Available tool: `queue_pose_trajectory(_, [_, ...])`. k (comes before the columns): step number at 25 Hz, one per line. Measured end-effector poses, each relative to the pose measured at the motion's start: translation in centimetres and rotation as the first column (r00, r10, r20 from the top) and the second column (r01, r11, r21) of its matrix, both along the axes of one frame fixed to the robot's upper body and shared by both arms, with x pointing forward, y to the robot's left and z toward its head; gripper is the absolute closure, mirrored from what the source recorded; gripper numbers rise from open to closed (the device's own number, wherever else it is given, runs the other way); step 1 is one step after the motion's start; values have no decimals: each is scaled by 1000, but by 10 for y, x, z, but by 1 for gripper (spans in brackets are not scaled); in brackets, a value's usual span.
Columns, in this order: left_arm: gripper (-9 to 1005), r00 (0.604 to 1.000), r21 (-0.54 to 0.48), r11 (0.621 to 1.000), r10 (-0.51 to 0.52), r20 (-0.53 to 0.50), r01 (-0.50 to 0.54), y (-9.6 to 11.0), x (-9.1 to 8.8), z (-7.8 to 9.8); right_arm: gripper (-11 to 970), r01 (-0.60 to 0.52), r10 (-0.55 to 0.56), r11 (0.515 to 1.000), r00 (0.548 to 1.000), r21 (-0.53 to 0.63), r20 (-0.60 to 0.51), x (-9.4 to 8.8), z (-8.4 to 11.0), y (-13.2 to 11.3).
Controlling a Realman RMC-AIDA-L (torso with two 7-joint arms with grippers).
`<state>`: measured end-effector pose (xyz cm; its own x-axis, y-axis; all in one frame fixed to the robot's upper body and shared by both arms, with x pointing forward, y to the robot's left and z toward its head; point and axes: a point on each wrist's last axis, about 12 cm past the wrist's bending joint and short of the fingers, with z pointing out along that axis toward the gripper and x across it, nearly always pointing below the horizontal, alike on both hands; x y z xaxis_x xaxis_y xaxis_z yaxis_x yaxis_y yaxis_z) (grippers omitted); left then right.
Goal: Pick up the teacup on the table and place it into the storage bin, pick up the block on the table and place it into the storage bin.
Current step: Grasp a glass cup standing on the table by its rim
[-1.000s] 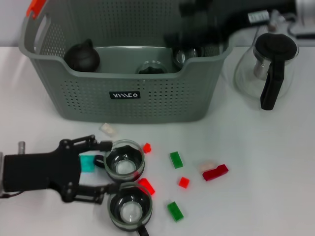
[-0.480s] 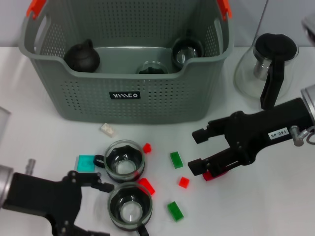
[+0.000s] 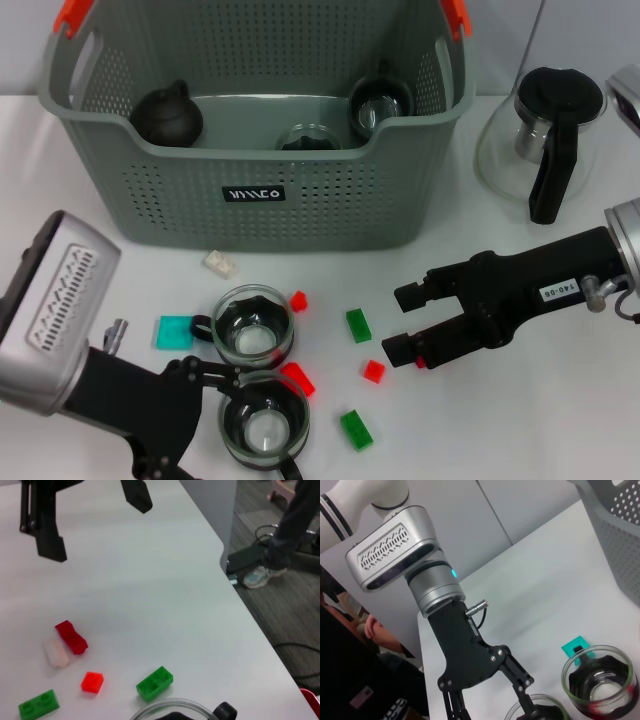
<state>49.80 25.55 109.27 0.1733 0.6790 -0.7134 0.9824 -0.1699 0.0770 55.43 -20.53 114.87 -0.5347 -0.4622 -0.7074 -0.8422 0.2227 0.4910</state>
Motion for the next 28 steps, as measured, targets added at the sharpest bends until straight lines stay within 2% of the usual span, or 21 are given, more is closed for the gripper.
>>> queue_pose_trajectory(8, [83,998,80,995,-62,8,61,-22,10,4,20,20,-20,1000,999,2,-36,-5,-9,-5])
queue_pose_trajectory(16, [84,993,187,976,-115,4,112,-45,12,2,21,73,-76,995,996,-71,-42,-6,-22,-21])
queue_pose_trajectory(25, [84,989,237,961,-149,21,140,-59,12,-1,21,87,-90,992,996,-90,-20,-4,-27,-23])
queue_pose_trajectory(28, [156,987,244,959,-157,26,146,-61,12,-2,20,91,-93,992,996,-91,-18,-4,-27,-23])
